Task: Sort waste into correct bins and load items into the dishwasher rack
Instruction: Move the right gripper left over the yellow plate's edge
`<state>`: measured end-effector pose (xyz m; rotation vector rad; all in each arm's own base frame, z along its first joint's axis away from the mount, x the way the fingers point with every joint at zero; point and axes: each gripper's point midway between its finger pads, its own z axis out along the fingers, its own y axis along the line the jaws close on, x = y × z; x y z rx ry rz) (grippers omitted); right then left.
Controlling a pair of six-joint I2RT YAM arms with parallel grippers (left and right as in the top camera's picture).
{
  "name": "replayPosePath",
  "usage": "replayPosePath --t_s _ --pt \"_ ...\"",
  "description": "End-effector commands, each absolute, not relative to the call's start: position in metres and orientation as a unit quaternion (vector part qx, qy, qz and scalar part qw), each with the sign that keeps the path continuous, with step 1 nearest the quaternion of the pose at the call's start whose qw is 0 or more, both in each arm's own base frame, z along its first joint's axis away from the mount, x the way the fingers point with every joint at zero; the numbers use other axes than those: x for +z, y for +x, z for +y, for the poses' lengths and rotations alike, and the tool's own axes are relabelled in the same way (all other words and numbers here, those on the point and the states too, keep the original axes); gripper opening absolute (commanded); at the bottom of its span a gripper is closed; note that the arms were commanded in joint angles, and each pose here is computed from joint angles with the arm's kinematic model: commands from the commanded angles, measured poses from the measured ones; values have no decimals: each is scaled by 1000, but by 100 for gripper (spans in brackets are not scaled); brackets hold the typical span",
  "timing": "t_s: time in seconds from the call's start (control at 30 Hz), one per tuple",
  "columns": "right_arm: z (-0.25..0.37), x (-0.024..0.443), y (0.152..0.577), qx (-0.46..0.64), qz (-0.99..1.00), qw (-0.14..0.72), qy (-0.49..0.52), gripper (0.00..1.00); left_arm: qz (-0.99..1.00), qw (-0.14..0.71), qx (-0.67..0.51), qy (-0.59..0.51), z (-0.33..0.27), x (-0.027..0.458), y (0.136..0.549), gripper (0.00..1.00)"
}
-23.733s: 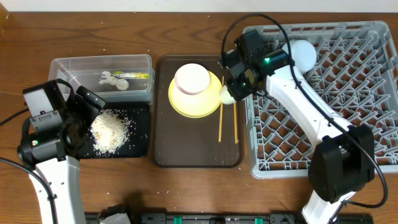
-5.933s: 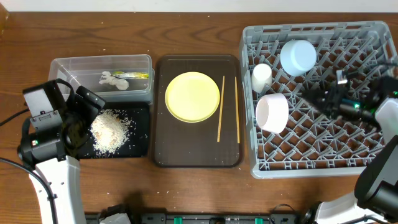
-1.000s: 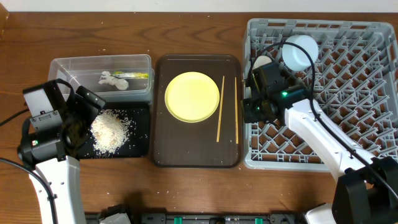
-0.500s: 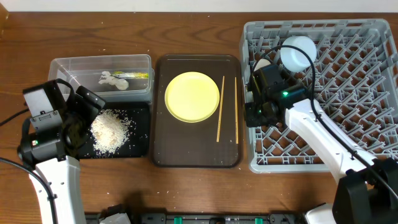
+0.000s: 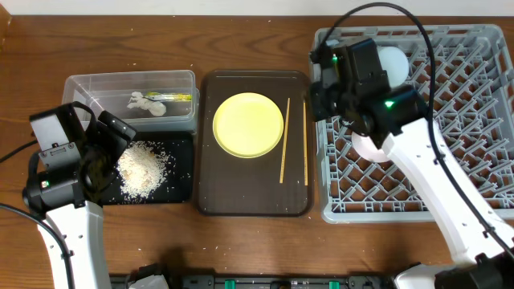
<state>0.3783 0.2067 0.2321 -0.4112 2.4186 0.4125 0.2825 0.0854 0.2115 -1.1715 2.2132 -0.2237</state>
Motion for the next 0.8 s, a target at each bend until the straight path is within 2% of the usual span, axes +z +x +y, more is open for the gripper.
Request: replayPosePath --t_s 0.0,0.23,0.47,0.77 --pt "234 219 373 147 909 316 -228 36 834 315 -82 -445 88 217 284 94" --pt "242 164 394 68 922 297 -241 39 834 315 -82 -445 88 217 284 94" --pt "256 96 418 57 931 267 -243 37 834 315 -82 -445 88 217 284 94" --pt "268 40 435 49 928 260 -263 35 834 315 -82 -445 88 217 284 94"
